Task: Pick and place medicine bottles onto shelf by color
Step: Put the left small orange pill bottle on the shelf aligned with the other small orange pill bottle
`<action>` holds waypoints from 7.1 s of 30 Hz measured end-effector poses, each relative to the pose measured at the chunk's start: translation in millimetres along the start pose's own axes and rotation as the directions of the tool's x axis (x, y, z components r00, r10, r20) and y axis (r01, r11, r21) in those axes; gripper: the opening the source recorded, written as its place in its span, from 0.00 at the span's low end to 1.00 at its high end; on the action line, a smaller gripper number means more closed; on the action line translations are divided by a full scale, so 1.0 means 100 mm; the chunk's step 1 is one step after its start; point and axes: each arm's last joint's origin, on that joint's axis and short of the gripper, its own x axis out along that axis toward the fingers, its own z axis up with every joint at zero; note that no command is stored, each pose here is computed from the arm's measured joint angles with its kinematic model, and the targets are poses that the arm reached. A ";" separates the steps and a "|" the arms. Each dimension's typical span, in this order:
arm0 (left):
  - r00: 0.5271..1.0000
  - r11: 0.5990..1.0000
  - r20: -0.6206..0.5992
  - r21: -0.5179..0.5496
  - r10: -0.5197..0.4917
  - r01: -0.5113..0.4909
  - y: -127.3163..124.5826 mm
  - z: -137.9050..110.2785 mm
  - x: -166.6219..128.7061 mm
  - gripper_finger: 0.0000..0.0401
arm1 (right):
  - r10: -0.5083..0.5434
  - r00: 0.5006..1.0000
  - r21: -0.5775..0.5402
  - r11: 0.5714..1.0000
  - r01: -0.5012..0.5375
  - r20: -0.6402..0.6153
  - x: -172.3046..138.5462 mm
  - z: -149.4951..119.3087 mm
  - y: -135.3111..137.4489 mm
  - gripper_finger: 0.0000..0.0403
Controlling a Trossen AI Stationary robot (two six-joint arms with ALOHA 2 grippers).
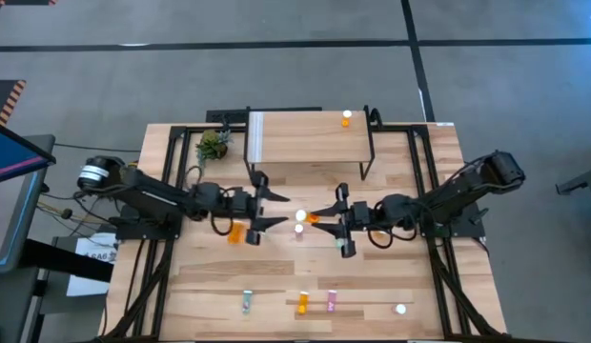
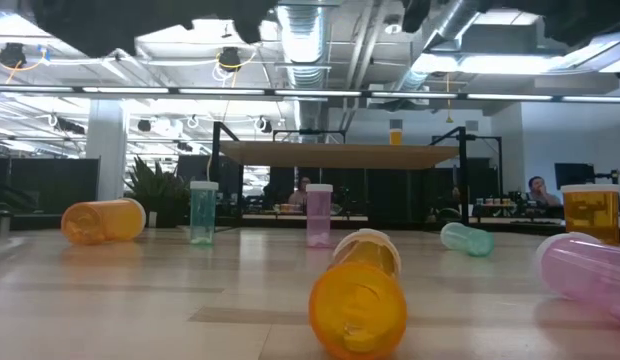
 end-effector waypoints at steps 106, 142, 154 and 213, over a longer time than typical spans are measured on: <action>0.999 0.999 0.054 0.043 0.008 -0.010 -0.11 -0.22 0.38 0.32 | -0.039 0.996 0.023 0.999 0.042 -0.086 0.02 -0.09 -0.11 0.33; 0.994 0.999 -0.112 0.043 0.008 -0.003 -0.03 0.01 0.28 0.32 | -0.086 0.967 0.022 0.995 0.093 -0.241 0.01 -0.25 -0.23 0.60; 0.996 0.987 -0.085 0.161 0.001 0.013 -0.22 0.49 -0.16 0.24 | -0.092 0.962 0.016 0.995 0.099 -0.258 0.01 -0.25 -0.20 0.60; 0.988 0.991 -0.153 0.134 0.023 -0.002 0.17 0.37 -0.24 0.10 | -0.244 0.786 -0.037 0.962 0.272 -0.569 0.25 -0.47 0.57 0.59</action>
